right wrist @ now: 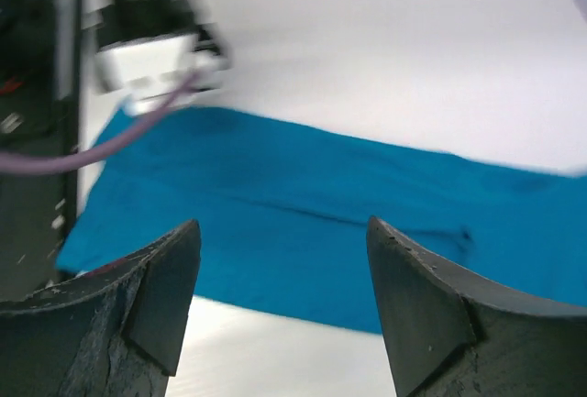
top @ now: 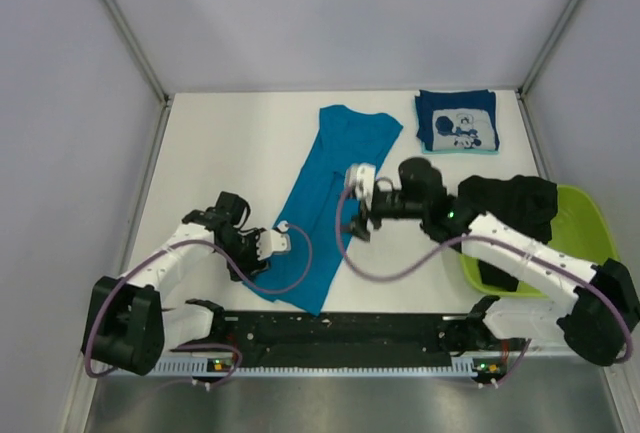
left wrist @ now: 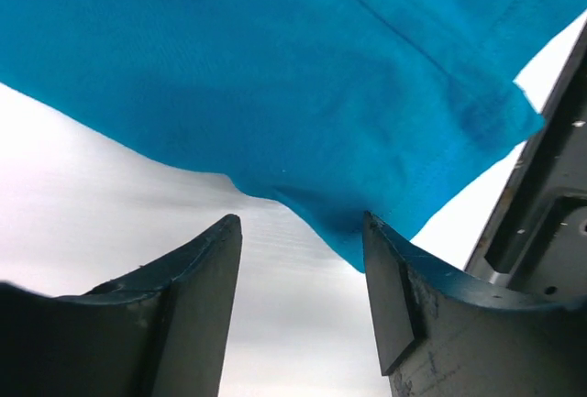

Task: Fold and stack the t-shirts
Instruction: Rotate the tshirt 90 degrees

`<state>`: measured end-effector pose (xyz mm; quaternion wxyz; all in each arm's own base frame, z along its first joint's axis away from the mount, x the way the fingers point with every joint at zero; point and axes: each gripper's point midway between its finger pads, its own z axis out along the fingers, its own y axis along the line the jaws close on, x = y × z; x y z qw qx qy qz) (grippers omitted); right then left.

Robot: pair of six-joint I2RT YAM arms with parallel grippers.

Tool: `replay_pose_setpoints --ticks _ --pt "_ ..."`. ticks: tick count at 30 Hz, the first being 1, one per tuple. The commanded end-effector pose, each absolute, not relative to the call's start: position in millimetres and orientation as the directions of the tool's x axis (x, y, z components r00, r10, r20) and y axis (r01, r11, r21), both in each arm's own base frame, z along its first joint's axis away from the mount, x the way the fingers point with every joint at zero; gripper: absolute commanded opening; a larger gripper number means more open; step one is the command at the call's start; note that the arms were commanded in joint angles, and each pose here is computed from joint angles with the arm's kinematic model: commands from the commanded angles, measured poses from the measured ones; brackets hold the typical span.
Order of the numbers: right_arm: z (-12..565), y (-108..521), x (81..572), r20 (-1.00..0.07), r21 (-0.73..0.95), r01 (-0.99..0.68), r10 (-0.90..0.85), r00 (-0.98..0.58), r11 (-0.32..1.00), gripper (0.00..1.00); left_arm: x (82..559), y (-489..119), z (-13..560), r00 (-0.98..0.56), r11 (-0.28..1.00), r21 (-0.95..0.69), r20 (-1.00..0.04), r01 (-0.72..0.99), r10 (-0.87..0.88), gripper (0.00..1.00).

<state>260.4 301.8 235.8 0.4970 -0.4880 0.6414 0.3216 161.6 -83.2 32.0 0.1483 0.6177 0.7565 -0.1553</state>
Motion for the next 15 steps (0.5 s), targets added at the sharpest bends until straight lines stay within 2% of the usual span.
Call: replay_pose_setpoints --ticks 1,4,6,8,10,15 --pt "189 334 158 -0.875 -0.373 -0.919 -0.281 0.394 -0.128 0.73 168 -84 17 -0.140 0.151 -0.009 -0.429 0.989 0.892 0.53" --pt "172 334 118 -0.882 -0.340 -0.907 -0.251 0.399 -0.248 0.73 153 -99 15 -0.156 0.136 -0.075 -0.442 0.988 0.883 0.25" --pt "160 332 103 -0.880 -0.325 -0.895 -0.248 0.404 -0.306 0.72 134 -102 12 -0.107 0.075 -0.093 -0.416 0.993 0.903 0.19" --pt "133 331 83 -0.826 -0.343 -0.857 -0.311 0.470 -0.385 0.72 119 -101 14 -0.067 0.024 -0.110 -0.409 0.994 0.910 0.14" --pt "112 335 68 -0.782 -0.345 -0.824 -0.348 0.517 -0.450 0.71 125 -95 23 -0.039 0.021 -0.049 -0.393 0.999 0.919 0.18" --pt "71 354 55 -0.702 -0.333 -0.769 -0.401 0.588 -0.545 0.63 145 -92 71 0.087 -0.027 0.150 -0.409 0.988 0.909 0.41"
